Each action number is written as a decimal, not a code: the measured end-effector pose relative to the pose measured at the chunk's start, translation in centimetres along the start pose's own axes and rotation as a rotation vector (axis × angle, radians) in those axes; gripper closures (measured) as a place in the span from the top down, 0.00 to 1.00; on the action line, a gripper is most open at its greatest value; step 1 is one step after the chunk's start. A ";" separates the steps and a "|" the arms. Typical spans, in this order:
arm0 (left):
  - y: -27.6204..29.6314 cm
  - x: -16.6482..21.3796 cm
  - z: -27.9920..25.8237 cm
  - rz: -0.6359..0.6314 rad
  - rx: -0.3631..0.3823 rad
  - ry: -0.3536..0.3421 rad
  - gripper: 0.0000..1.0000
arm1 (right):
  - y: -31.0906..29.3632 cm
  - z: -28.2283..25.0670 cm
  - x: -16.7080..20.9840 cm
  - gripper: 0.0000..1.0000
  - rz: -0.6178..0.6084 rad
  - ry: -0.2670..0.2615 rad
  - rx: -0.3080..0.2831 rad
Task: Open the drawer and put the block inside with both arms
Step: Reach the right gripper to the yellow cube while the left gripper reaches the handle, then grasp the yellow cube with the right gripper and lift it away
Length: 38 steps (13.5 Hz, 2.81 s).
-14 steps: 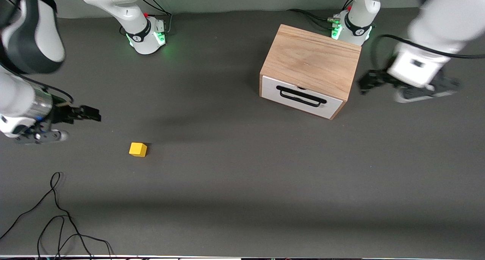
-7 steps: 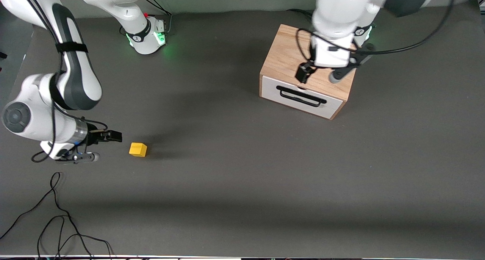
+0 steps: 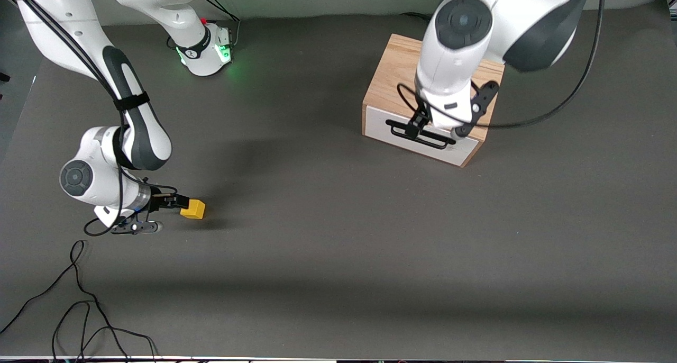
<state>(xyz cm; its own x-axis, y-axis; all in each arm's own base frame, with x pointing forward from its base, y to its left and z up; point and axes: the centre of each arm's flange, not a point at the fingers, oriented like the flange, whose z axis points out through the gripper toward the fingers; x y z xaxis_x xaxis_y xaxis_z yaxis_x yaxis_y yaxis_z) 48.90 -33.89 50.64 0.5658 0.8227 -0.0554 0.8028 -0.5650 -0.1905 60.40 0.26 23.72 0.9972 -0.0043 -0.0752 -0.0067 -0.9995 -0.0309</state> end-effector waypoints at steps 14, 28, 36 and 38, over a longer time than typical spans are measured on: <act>7.4 3.5 15.3 -0.154 0.122 -0.040 1.00 | -1.3 5.7 -0.4 0.57 0.013 0.023 0.005; 6.3 1.9 20.4 -0.199 0.210 -0.028 1.00 | -2.8 -15.9 -0.4 0.55 -0.016 0.030 0.057; 6.7 2.3 21.4 -0.203 0.202 -0.025 1.00 | -2.3 -32.0 -3.8 0.55 -0.047 -0.022 0.029; 7.1 2.4 20.8 -0.204 0.178 -0.025 1.00 | -2.2 -33.8 -4.3 0.55 -0.050 -0.035 0.011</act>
<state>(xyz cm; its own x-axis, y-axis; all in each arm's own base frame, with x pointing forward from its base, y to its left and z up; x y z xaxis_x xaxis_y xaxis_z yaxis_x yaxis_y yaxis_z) 52.00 -34.63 28.78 0.3890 0.9210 -0.0217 0.8528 -0.3690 -0.3696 58.62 1.44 57.78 0.9930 0.0469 -0.1083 0.0421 -0.9980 -0.0465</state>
